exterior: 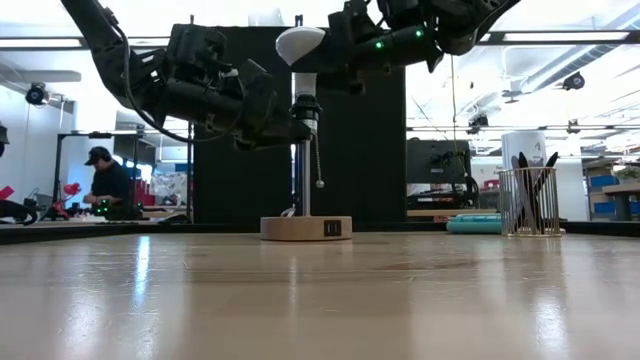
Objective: Screw lightbulb
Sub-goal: Remove the light bulb from the table lamp
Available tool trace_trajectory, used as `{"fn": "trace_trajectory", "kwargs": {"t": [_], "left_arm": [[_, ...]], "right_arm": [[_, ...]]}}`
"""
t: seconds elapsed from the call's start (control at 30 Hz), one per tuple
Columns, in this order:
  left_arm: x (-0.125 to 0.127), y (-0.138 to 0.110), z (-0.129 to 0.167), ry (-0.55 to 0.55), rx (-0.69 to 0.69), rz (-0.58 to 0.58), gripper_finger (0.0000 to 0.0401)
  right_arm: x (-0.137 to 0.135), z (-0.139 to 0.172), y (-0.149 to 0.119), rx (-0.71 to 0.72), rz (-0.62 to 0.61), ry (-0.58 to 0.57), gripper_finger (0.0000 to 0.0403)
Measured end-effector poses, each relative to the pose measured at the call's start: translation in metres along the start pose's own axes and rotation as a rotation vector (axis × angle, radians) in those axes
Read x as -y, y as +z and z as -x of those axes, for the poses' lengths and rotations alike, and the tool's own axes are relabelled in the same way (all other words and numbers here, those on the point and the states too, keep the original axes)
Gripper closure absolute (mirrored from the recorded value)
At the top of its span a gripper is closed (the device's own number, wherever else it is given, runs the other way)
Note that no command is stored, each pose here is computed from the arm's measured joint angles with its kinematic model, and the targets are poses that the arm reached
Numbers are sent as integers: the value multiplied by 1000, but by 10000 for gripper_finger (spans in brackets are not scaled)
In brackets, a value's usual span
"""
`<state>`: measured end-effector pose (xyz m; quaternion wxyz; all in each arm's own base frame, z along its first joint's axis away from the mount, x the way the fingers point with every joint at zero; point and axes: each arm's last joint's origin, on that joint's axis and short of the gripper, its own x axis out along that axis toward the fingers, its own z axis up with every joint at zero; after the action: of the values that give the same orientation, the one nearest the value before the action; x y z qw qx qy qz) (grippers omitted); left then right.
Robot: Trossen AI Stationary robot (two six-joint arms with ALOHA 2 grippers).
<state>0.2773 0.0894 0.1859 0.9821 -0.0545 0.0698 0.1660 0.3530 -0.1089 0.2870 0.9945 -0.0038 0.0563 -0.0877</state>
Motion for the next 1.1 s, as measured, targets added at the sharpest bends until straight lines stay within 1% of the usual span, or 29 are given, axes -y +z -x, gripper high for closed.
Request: {"fn": "trace_trajectory", "kwargs": {"t": [0.1, 0.2, 0.23, 0.33, 0.4, 0.5, 0.57, 0.7, 0.77, 0.9, 1.03, 1.1], "left_arm": [[0, 0, 0, 0, 4, 0, 205], [0, 1, 0, -1, 12, 0, 205], [0, 2, 0, -1, 17, 0, 205], [0, 3, 0, 0, 27, 0, 205], [0, 4, 1, 0, 36, -8, 205], [0, 5, 0, 16, 38, -26, 205], [-1, 5, 0, 41, 39, -40, 205], [-1, 5, 0, 49, 39, -48, 205], [-1, 5, 0, 49, 39, -48, 205], [-1, 5, 0, 49, 43, -56, 205], [-1, 7, 0, 48, 62, -76, 205], [-1, 8, 0, 48, 70, -76, 205]], "right_arm": [[0, 0, 2, 16, -9, 0, 100], [-1, 0, 0, 8, -28, -4, 113], [-2, -1, -1, -1, -28, -21, 118], [-7, -1, -6, -31, -3, -117, 130], [-14, -1, -4, -25, 22, -162, 134], [-26, -1, -2, -17, 29, -206, 130], [-34, -2, -5, -29, 32, -273, 122], [-45, -3, -9, -35, -19, -454, 103], [-49, -2, -9, -21, -64, -498, 95], [-59, -3, -10, -3, -118, -536, 91], [-61, -4, -13, -9, -131, -544, 99], [-61, -7, -14, 12, -155, -546, 104]]}}
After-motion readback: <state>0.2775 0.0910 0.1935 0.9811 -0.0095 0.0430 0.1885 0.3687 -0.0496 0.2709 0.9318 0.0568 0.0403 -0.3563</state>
